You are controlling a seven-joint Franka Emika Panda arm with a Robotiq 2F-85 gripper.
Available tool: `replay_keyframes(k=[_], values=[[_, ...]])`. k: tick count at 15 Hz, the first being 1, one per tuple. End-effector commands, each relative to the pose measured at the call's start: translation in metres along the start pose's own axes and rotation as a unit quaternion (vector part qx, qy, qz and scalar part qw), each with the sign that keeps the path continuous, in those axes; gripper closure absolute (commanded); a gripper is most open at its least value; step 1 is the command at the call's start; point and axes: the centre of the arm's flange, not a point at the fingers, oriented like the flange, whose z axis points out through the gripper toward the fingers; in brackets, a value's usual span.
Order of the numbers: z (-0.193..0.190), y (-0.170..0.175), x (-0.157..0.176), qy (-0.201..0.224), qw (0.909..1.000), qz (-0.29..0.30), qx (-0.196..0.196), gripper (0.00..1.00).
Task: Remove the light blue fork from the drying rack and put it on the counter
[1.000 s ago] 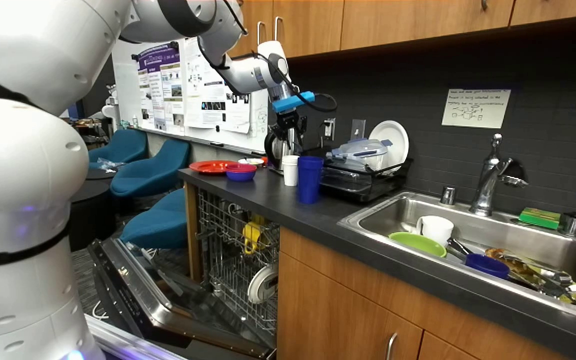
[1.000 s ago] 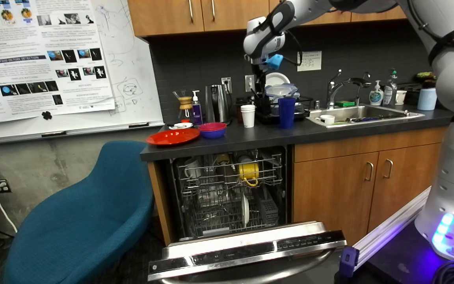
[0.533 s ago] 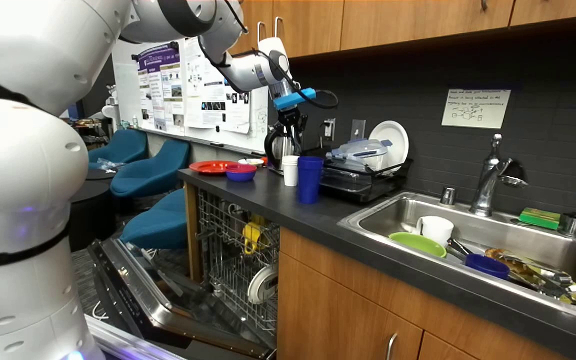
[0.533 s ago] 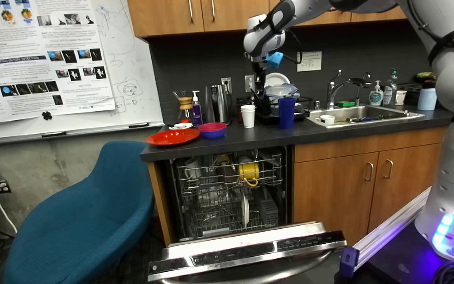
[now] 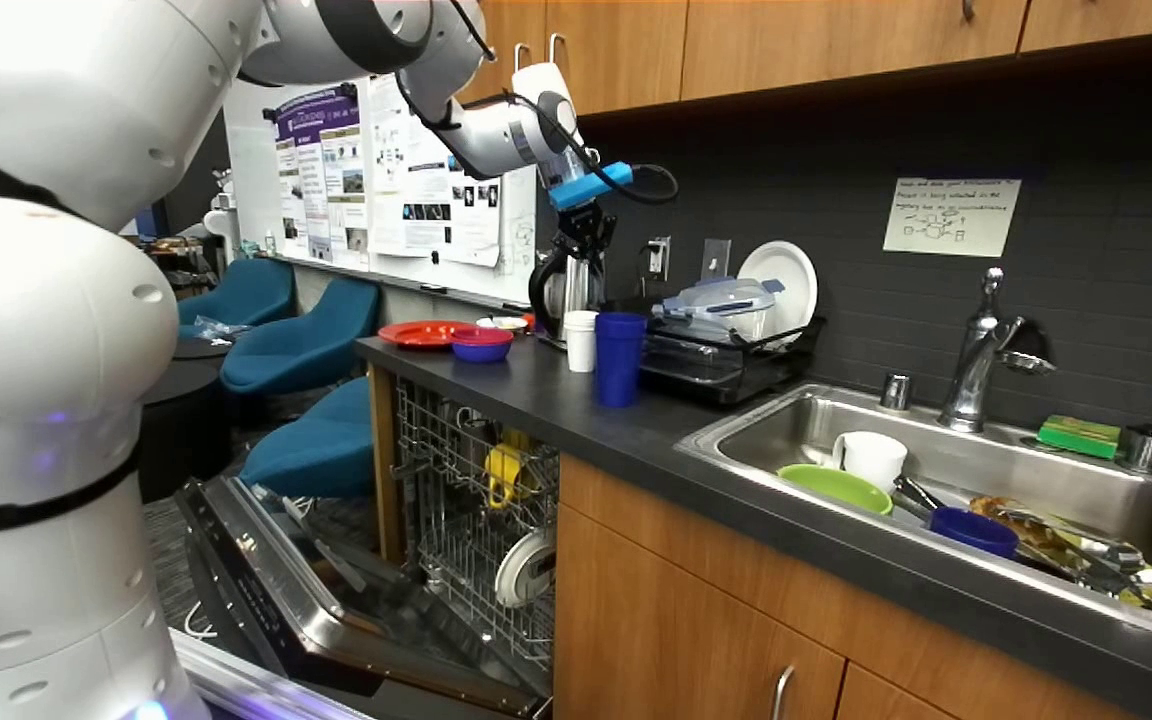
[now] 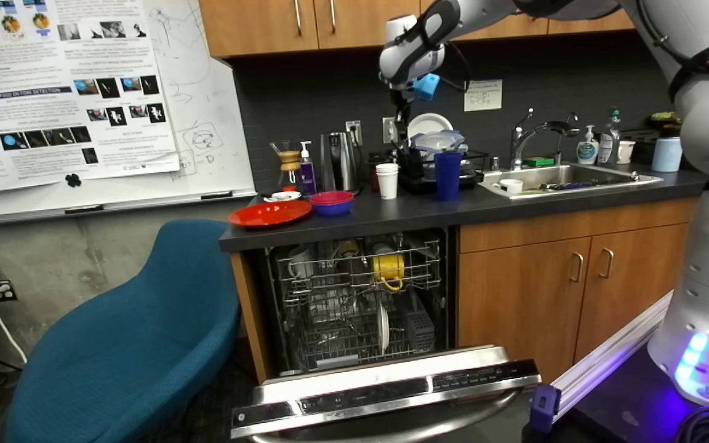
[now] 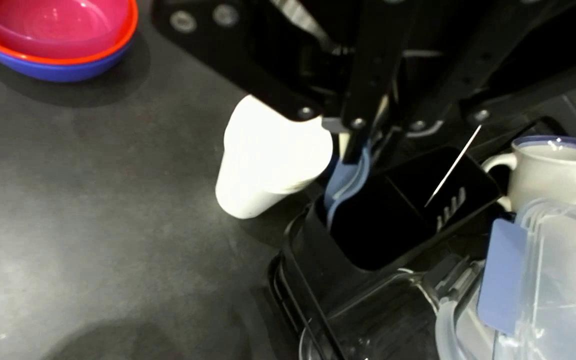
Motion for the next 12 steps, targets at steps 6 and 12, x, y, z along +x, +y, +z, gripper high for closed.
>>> replay_keyframes(k=[6, 12], values=[[-0.061, 0.002, 0.039, 0.079, 0.9948, -0.006, -0.064, 0.99], [-0.106, -0.038, 0.070, 0.132, 0.9881, -0.031, -0.072, 0.99]])
